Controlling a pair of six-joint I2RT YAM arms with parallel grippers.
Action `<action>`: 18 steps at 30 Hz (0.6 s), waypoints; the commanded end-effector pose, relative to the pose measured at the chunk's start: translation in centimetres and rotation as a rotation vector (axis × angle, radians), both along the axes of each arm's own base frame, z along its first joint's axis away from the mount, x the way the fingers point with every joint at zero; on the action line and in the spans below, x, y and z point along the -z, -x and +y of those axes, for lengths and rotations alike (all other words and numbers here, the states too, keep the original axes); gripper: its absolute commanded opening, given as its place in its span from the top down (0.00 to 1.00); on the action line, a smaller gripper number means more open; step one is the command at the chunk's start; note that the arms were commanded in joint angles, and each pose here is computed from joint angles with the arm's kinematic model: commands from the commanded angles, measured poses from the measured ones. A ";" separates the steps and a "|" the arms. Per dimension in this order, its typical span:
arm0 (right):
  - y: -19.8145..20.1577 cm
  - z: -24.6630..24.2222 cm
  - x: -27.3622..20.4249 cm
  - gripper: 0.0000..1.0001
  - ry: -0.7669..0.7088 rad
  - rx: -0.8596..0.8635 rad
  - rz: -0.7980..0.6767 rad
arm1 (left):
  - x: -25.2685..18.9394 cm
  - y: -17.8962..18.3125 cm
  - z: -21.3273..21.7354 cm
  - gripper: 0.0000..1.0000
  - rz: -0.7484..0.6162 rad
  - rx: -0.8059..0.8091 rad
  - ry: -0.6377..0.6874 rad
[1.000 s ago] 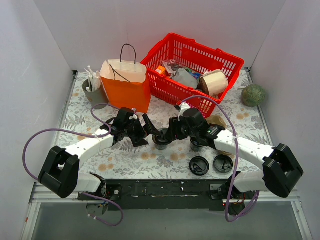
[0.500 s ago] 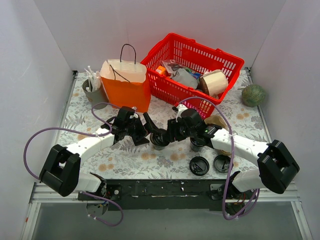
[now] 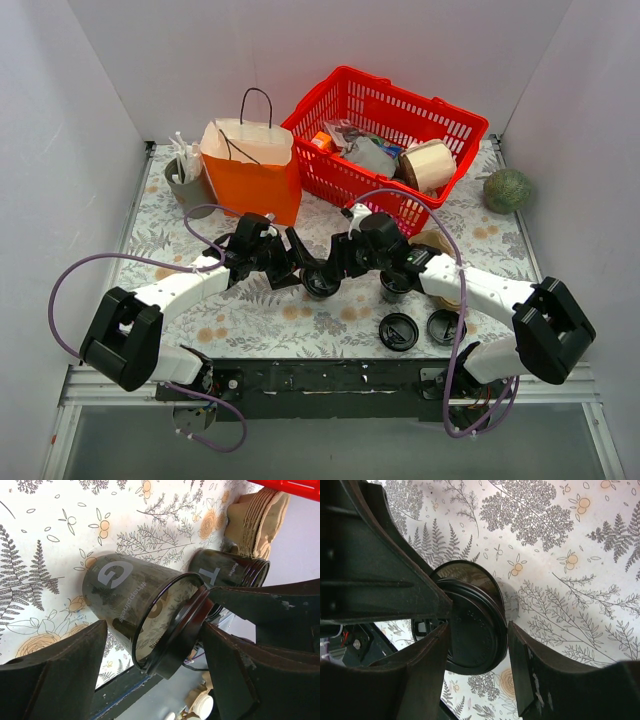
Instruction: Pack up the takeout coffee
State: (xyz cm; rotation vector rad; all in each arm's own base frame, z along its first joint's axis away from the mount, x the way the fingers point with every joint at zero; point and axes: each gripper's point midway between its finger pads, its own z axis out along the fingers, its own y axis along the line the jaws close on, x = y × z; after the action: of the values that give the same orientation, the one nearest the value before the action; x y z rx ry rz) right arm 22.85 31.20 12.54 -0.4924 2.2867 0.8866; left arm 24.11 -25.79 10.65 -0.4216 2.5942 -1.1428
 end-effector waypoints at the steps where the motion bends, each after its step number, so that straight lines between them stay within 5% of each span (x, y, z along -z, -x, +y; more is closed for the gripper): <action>1: -1.3 1.9 -2.8 0.42 -0.069 -0.009 -0.058 | -1.3 -0.6 -0.3 0.28 -0.048 0.014 0.017; 18: -0.8 -0.3 -2.0 0.39 0.037 0.024 -0.048 | -0.4 -1.9 1.0 0.40 -0.051 -0.068 -0.072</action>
State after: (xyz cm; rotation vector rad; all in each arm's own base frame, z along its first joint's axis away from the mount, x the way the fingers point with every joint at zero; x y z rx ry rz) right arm 23.83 30.53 13.02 -0.4817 2.2931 0.7879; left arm 25.01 -25.21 10.53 -0.4387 2.5738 -1.0693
